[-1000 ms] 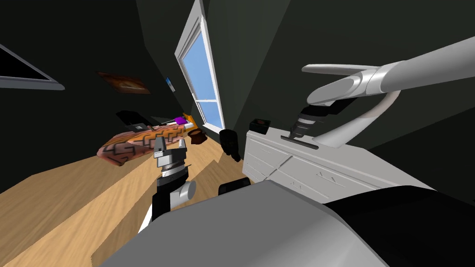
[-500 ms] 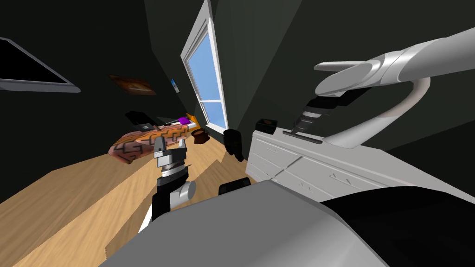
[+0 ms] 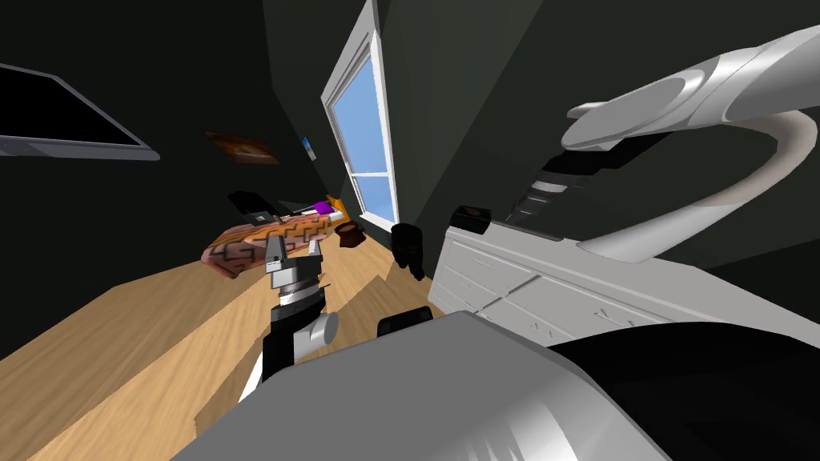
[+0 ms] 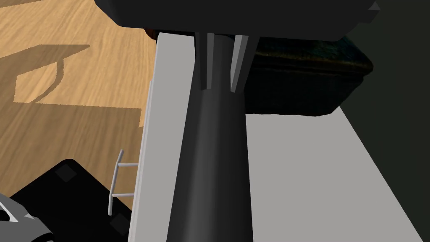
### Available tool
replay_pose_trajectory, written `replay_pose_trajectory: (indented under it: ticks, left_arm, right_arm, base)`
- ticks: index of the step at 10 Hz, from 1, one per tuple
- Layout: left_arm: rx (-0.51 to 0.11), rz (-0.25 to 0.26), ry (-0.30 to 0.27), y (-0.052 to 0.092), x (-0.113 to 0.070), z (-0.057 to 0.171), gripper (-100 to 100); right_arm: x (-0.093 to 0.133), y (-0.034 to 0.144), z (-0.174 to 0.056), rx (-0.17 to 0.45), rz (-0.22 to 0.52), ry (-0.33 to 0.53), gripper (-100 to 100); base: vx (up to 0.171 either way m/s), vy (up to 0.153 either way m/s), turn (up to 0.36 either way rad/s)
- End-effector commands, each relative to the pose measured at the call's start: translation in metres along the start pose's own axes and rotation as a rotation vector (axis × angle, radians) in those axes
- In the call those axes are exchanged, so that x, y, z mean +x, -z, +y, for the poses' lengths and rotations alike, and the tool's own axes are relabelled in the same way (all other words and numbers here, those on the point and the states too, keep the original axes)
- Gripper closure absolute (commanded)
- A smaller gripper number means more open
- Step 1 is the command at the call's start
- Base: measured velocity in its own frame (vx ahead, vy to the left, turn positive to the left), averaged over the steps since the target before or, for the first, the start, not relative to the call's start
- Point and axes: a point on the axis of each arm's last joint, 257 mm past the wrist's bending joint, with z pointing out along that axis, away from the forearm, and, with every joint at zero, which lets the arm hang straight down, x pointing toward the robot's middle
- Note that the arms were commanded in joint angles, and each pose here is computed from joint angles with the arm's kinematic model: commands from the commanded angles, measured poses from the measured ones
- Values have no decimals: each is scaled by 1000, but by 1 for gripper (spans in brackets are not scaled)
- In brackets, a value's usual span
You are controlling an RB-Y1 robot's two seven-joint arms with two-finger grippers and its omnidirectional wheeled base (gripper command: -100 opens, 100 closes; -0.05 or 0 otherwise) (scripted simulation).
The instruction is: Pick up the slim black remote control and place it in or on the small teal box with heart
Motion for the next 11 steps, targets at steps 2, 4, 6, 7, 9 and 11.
replay_pose_trajectory:
  ticks: [2,4,6,7,9,11]
  left_arm:
    - [0,0,0,0,0,0,0]
    - [0,0,0,0,0,0,0]
    - [0,0,0,0,0,0,0]
    - [0,0,0,0,0,0,0]
    - [0,0,0,0,0,0,0]
    - [0,0,0,0,0,0,0]
  right_arm:
    - [-3,16,-8,18,-28,-26,100]
    - [-6,29,-14,30,-57,-45,100]
    - [-11,46,-16,41,-85,-49,100]
    - [-14,53,-15,48,-90,-41,100]
    - [-20,63,-13,60,-94,-22,100]
    - [-27,68,-10,68,-92,2,100]
  base:
    - [54,59,51]
    - [56,49,67]
    - [100,1,145]
    - [102,-82,264]
    - [58,-126,260]
    - [6,-120,230]
